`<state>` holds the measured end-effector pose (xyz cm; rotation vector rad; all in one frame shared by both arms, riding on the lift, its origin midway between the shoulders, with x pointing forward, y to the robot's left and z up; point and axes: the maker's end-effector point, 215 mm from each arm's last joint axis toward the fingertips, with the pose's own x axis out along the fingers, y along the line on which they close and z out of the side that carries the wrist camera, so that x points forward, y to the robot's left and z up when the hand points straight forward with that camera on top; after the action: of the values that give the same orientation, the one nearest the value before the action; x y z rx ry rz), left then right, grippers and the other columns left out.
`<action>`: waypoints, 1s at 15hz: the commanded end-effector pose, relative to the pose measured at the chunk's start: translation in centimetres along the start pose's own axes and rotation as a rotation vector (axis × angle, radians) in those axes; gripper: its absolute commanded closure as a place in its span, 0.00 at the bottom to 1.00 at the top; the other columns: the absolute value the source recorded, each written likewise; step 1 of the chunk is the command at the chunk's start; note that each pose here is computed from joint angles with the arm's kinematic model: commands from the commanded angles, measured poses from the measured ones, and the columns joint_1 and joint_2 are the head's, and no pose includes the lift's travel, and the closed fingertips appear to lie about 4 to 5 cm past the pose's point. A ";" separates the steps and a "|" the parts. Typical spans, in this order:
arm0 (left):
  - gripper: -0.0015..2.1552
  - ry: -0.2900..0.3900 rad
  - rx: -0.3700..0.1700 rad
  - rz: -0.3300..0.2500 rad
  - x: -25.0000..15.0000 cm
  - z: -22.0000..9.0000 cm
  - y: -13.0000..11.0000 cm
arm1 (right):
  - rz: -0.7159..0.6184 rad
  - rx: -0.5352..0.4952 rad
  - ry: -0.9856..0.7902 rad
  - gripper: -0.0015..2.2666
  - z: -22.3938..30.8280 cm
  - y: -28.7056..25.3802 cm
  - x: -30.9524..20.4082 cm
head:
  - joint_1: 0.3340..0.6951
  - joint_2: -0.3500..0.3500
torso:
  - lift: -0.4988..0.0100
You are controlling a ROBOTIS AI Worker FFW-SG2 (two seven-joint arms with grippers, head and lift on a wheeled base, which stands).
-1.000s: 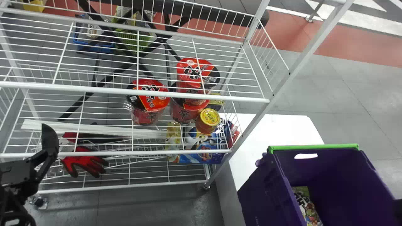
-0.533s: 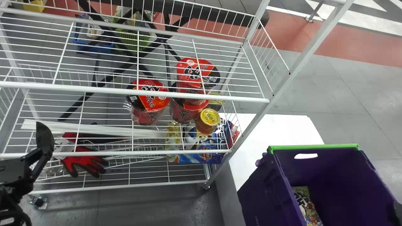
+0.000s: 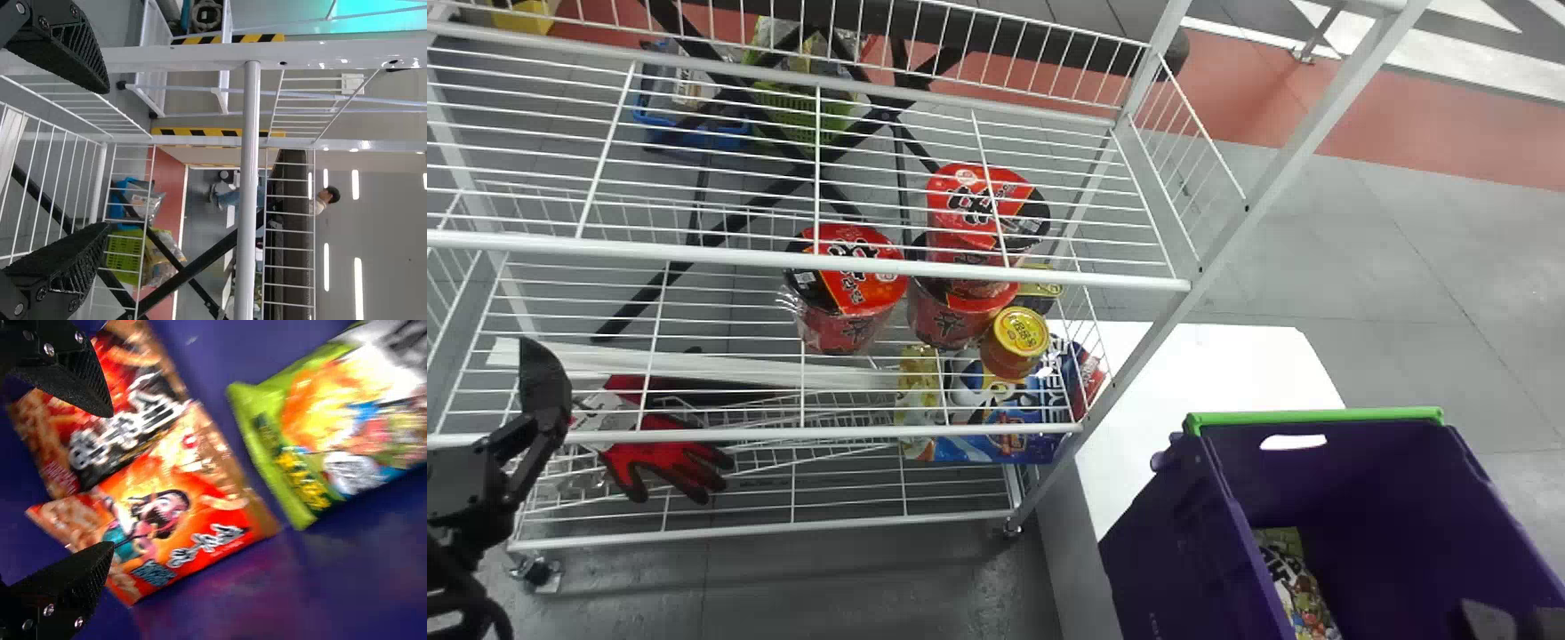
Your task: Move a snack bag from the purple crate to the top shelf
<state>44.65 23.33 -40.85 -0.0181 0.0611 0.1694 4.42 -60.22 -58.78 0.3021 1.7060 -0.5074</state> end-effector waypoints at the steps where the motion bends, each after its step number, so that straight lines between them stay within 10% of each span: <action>1: 0.05 -0.009 -0.004 0.001 0.1 0.2 0.1 | -0.054 -0.004 0.068 0.06 -1.3 -1.5 0.7 | 1.00 0.00 | 0.09; 15: 0.05 -0.023 -0.015 0.007 0.2 0.4 0.5 | -0.260 -0.168 0.168 0.06 -1.2 -4.8 2.3 | 1.00 0.00 | 0.09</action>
<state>44.81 23.76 -40.46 -0.0323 0.0370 0.1763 0.60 -63.54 -59.94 0.0347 1.9437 -0.5405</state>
